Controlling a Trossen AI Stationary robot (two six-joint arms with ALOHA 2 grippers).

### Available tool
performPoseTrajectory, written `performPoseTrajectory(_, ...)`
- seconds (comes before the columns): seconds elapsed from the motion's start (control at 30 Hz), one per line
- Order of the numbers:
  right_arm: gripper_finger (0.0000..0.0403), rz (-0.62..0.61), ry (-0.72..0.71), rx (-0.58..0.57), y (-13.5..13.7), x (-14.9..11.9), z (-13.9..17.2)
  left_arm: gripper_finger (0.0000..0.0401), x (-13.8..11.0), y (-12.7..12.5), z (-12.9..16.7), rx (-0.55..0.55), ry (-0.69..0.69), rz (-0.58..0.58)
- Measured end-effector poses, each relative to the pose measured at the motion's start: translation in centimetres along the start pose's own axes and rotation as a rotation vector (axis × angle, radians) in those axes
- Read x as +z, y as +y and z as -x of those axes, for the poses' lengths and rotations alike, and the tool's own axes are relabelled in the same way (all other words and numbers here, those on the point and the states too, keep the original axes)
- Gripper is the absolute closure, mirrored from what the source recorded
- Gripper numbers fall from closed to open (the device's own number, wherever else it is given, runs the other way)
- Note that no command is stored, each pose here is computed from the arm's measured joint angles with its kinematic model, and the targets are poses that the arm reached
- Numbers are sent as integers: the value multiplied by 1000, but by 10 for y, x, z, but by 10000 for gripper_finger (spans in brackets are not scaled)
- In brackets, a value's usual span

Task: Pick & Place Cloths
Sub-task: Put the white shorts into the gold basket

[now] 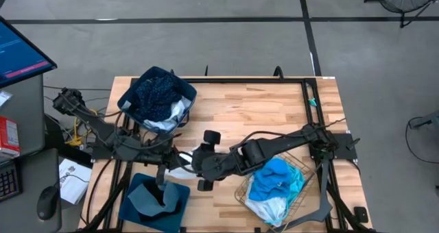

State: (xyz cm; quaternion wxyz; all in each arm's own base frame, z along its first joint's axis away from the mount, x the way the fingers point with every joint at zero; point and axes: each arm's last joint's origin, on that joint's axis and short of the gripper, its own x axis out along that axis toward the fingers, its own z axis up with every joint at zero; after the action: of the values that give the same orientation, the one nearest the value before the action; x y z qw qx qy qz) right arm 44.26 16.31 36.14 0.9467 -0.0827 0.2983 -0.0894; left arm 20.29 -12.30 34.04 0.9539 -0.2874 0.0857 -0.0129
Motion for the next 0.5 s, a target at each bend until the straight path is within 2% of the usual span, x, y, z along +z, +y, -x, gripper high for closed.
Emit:
performPoseTrajectory(0.1,338,-11,45,1,1,-4,5,400,0,0,0,1,3,-22)
performPoseTrajectory(0.13,367,-21,61,0,0,-6,6,400,0,0,0,0,2,-23)
performPoseTrajectory(0.17,380,-29,77,-3,0,-7,7,400,0,0,1,1,1,-23)
performPoseTrajectory(0.33,382,-42,141,3,6,-14,24,395,2,-1,2,-12,-10,-43)
performPoseTrajectory(0.4,389,-39,157,21,9,-15,43,392,3,-2,3,-19,-12,-43)
performPoseTrajectory(0.5,389,-99,167,30,0,-14,87,386,2,-1,2,-12,-5,-50)
